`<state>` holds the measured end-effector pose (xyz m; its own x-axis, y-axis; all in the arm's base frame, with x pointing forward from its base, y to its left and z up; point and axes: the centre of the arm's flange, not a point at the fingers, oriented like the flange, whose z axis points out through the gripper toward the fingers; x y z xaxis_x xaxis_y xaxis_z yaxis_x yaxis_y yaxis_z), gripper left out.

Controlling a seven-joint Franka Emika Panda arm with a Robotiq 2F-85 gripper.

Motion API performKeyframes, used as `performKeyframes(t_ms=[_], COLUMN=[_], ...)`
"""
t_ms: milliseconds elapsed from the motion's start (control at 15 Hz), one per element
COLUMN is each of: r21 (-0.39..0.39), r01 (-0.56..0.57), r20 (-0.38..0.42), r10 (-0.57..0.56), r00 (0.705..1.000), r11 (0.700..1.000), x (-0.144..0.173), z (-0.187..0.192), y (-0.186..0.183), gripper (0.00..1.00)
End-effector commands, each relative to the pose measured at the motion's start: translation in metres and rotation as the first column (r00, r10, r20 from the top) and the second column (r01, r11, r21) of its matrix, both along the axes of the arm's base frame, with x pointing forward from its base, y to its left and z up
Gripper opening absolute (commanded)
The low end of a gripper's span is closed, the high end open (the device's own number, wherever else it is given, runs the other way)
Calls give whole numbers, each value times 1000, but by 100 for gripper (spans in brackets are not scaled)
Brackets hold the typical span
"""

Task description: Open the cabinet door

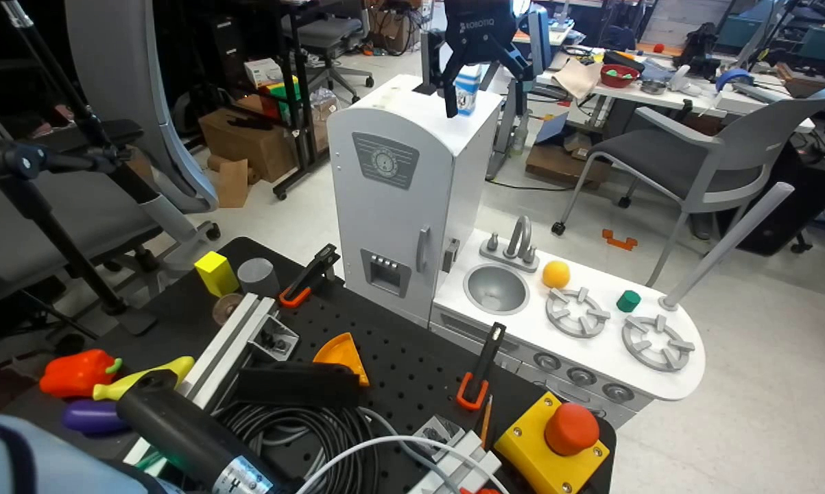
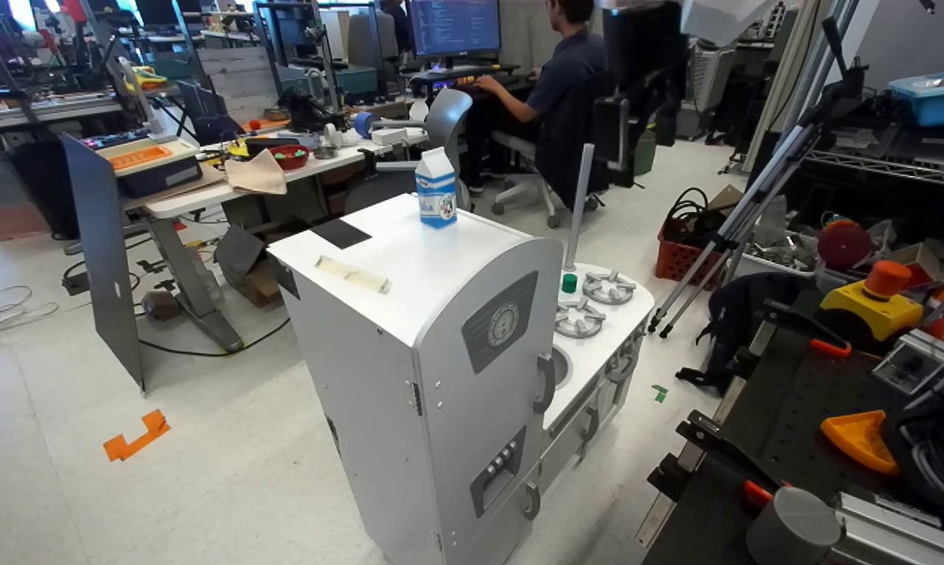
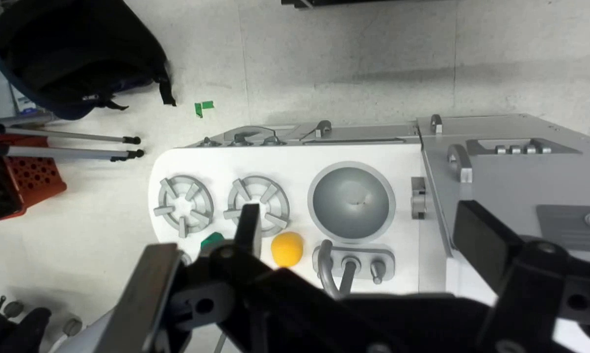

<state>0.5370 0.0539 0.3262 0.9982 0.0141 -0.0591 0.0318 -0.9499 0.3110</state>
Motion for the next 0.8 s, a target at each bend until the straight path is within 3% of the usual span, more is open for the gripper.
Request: performKeyframes(t_ms=[0, 333, 733], r21=[-54, -82, -74], r01=[-23, -95, -193], r20=[13, -13, -125], r10=[24, 95, 183], r00=[1000, 995, 975], r11=[998, 992, 978], x=[60, 98, 104], z=[-12, -33, -60], y=[25, 64, 91], gripper=[100, 100, 100])
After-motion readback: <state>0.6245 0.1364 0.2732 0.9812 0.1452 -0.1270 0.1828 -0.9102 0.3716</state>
